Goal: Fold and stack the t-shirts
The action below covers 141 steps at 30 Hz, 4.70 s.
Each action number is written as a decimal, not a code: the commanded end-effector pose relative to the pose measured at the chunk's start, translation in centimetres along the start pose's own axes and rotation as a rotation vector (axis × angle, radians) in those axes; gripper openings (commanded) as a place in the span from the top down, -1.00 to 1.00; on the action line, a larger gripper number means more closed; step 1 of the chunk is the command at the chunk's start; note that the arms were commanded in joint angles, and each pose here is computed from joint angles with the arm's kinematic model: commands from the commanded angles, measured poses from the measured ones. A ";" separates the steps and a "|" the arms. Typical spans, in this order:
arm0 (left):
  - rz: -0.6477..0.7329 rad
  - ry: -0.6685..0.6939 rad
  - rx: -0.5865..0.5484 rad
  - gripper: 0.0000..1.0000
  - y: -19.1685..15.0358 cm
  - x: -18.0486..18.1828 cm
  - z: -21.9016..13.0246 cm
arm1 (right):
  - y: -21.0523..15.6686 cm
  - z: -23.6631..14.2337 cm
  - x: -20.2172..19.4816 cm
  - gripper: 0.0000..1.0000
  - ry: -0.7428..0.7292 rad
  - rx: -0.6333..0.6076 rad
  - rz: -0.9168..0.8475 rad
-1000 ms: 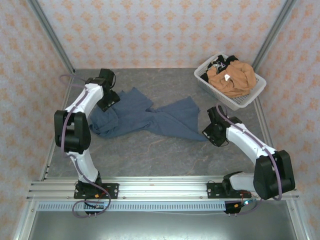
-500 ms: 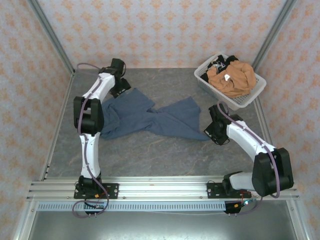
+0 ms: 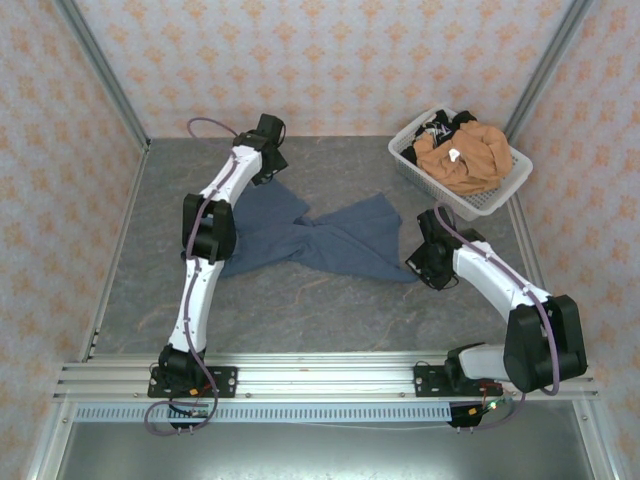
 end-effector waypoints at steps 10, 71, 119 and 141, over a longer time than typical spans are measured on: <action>0.092 0.088 -0.018 -0.25 -2.0 0.7 2.4 | -0.6 0.6 -0.7 1.00 -0.005 0.016 0.020; -0.317 -0.588 -0.855 1.00 10.8 23.7 -60.3 | 7.7 -36.9 9.9 1.00 0.824 -0.825 -0.166; -0.294 -0.150 -0.070 1.00 -4.4 29.3 -26.2 | 10.7 0.1 14.9 1.00 0.470 -0.054 -0.062; -0.431 0.007 0.260 1.00 -17.2 34.6 -24.0 | -0.9 1.3 -3.2 1.00 -0.098 -0.042 -0.078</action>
Point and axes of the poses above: each hand's point on the last joint's axis, 136 mm out from that joint toward the fingers, its own z axis out along the fingers, its own x axis along the line the jaws close on, y = z × x, the point moved 1 cm from there along -z, back along the fingers, and after that the axes turned 14 degrees about -z, right-handed, at the moved point
